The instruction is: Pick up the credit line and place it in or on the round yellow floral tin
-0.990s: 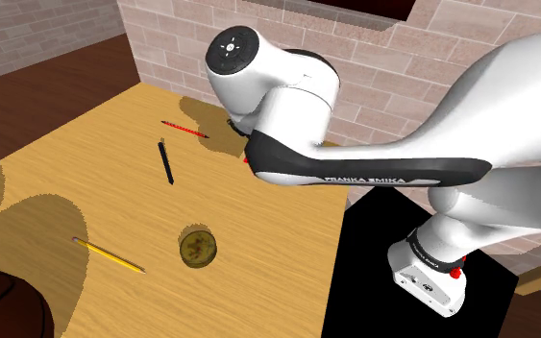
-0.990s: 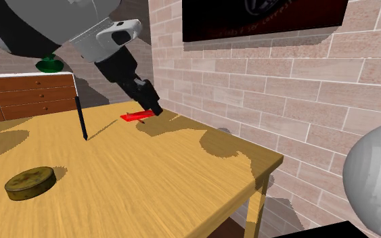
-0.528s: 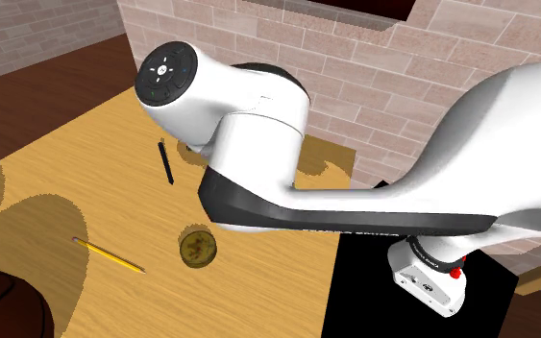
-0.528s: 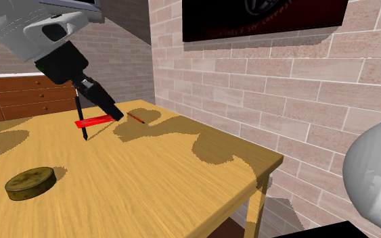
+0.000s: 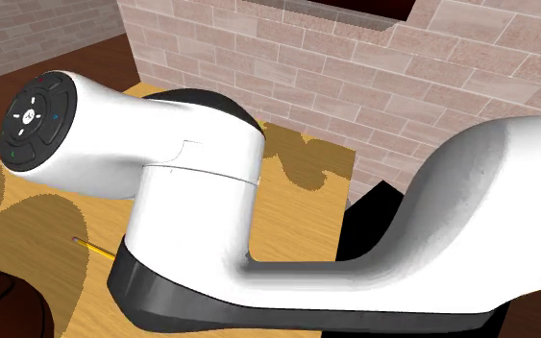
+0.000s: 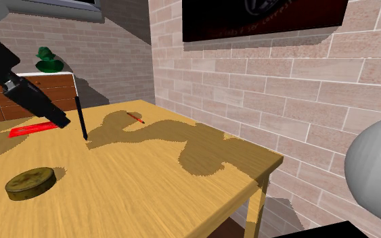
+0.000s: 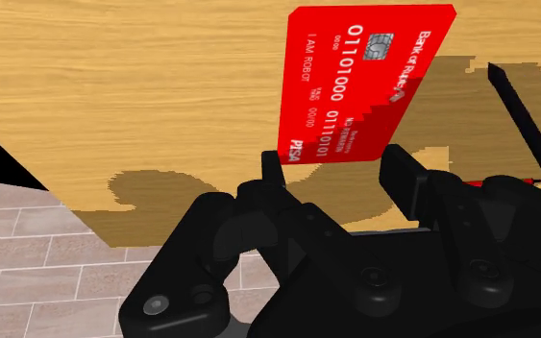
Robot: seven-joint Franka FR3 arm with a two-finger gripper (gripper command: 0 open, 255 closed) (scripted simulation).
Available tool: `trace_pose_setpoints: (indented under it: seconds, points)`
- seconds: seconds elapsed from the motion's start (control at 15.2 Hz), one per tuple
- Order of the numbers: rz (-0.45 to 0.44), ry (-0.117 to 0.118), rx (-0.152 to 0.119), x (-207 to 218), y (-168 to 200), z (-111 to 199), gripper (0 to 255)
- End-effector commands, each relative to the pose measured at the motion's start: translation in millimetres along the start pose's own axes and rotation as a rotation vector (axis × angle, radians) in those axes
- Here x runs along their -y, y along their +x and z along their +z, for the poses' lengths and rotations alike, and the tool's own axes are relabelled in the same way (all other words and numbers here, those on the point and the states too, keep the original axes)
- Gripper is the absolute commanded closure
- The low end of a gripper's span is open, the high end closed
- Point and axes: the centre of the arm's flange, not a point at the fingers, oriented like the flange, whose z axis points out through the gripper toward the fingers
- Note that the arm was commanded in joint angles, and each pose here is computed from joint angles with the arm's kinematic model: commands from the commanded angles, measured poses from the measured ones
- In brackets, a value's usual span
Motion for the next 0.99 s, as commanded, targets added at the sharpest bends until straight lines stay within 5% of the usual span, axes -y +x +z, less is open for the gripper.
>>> trace_pose_setpoints:
  seconds: [0.0, 0.92]
  points:
    - [-0.001, -0.002, 0.001, 6, -23, -15, 255]
    - [-0.001, -0.002, 0.001, 9, -71, 35, 255]
